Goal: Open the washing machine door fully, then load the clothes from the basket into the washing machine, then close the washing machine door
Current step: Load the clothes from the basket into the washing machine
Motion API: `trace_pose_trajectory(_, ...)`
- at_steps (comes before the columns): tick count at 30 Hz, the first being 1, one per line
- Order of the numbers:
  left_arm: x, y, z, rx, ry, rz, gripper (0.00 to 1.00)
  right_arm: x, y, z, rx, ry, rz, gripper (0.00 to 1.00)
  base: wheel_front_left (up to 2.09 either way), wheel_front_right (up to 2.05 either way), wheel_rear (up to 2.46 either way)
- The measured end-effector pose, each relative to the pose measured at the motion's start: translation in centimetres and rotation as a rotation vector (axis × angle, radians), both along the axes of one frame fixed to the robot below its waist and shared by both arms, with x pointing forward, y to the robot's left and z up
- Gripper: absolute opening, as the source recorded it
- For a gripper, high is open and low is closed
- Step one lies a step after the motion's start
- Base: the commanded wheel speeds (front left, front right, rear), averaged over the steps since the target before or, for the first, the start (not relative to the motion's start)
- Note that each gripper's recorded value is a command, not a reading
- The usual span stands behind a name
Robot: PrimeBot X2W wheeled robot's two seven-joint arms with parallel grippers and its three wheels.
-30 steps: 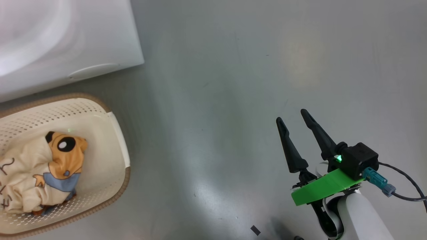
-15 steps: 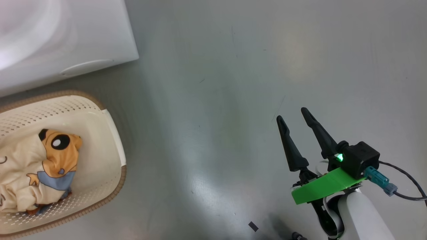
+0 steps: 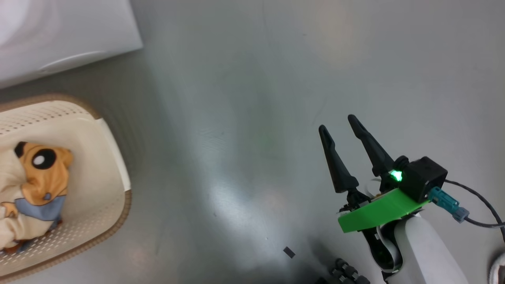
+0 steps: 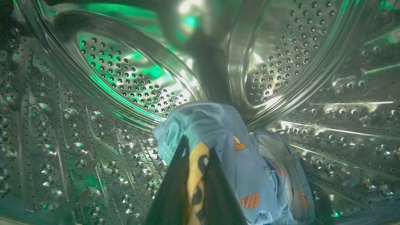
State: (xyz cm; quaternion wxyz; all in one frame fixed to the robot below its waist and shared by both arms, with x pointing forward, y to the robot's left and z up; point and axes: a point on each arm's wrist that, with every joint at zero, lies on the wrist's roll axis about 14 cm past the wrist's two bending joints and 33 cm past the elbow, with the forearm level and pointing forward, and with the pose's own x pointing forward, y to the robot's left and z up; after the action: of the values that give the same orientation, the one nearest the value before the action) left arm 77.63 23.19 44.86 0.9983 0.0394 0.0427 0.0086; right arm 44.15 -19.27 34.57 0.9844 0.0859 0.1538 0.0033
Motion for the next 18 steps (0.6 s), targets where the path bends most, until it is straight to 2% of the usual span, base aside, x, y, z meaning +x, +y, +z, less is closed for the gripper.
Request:
trace_pose_trajectory(7, 2.0, -0.6, -0.5, -0.136, 0.0, 0.007, 0.0, -0.3, -1.0, -0.7, -0.005, 0.024, -0.026, 1.0, 0.0, 0.0, 0.0)
trace_pose_trajectory(17, 2.7, -1.1, -3.2, -0.168, 0.025, 0.012, 0.0, -1.0, -1.9, -1.2, -0.025, 0.052, -0.048, 1.0, 0.0, 0.0, 0.0)
trace_pose_trajectory(18, 2.7, -1.2, -3.3, -0.167, 0.026, 0.011, 0.38, -1.0, -2.0, -1.2, -0.025, 0.051, -0.049, 1.0, 0.0, 0.0, 0.0)
